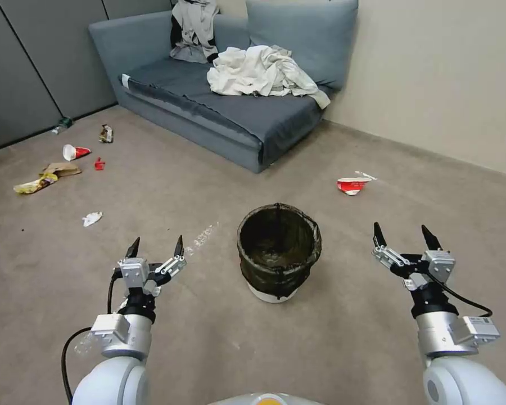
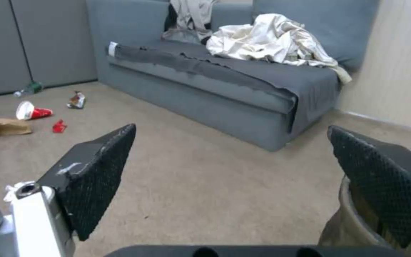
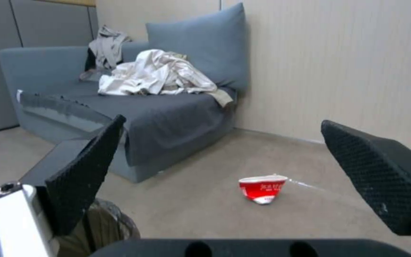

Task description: Pick up the trash can from the floor.

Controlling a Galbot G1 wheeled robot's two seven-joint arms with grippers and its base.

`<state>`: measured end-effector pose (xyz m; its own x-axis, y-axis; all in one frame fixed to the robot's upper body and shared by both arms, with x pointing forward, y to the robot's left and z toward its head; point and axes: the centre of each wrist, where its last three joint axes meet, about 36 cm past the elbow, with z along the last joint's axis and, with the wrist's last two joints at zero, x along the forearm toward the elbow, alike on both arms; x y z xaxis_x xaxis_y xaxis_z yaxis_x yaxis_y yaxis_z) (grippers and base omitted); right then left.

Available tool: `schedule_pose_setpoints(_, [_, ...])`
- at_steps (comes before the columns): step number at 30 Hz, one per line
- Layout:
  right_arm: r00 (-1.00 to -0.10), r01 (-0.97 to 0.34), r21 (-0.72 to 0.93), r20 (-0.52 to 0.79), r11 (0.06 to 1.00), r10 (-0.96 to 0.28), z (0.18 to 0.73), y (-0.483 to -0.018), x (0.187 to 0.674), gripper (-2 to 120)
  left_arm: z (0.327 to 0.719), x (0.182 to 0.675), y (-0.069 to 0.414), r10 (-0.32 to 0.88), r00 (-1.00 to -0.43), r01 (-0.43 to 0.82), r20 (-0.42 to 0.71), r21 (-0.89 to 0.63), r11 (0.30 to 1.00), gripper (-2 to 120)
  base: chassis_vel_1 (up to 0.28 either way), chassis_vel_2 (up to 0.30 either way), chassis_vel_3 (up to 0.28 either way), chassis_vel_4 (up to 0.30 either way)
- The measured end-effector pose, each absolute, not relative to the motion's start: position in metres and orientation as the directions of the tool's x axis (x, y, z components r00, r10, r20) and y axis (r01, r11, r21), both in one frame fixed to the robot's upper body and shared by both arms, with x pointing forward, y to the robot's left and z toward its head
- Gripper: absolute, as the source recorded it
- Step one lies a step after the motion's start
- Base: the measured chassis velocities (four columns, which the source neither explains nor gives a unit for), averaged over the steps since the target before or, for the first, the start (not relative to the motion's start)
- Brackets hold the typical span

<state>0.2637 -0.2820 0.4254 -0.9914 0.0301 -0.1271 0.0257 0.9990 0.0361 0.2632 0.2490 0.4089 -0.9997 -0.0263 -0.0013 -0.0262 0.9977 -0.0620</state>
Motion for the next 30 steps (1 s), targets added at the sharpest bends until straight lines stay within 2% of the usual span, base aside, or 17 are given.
schedule_pose_setpoints(5, [-0.99, 0.025, 0.023, -0.14, 0.999, 0.028, 0.422, -0.281, 0.264, 100, 0.409, 0.272, 0.249, -0.002, -1.0, -0.003, 0.008, -0.11, 0.994, 100, 0.0, 0.0, 0.0, 0.0])
schedule_pose_setpoints(10, [-0.99, 0.03, 0.012, -0.135, 0.999, 0.031, 0.421, -0.282, 0.262, 100, 0.422, 0.286, 0.246, 0.029, -0.997, 0.015, 0.071, -0.185, 0.983, 100, 0.0, 0.0, 0.0, 0.0])
schedule_pose_setpoints(12, [-0.99, 0.04, 0.001, -0.134, 0.999, 0.04, 0.423, -0.286, 0.259, 100, 0.431, 0.3, 0.24, 0.085, -0.986, 0.049, 0.146, -0.234, 0.971, 100, 0.0, 0.0, 0.0, 0.0])
schedule_pose_setpoints(14, [-0.99, 0.043, -0.001, -0.134, 0.999, 0.042, 0.424, -0.286, 0.258, 100, 0.432, 0.305, 0.239, 0.097, -0.982, 0.055, 0.163, -0.243, 0.968, 100, 0.0, 0.0, 0.0, 0.0])
schedule_pose_setpoints(16, [-0.99, 0.054, -0.005, -0.131, 0.999, 0.053, 0.426, -0.287, 0.254, 100, 0.435, 0.324, 0.231, 0.16, -0.96, 0.086, 0.228, -0.305, 0.948, 100, 0.0, 0.0, 0.0, 0.0])
schedule_pose_setpoints(21, [-0.989, 0.078, -0.008, -0.126, 0.997, 0.076, 0.429, -0.288, 0.249, 100, 0.443, 0.363, 0.218, 0.23, -0.926, 0.117, 0.299, -0.352, 0.929, 100, 0.0, 0.0, 0.0, 0.0])
schedule_pose_setpoints(30, [-0.987, 0.105, -0.007, -0.122, 0.994, 0.103, 0.43, -0.287, 0.243, 100, 0.447, 0.392, 0.208, 0.25, -0.874, 0.094, 0.417, -0.36, 0.928, 100, 0.0, 0.0, 0.0, 0.0])
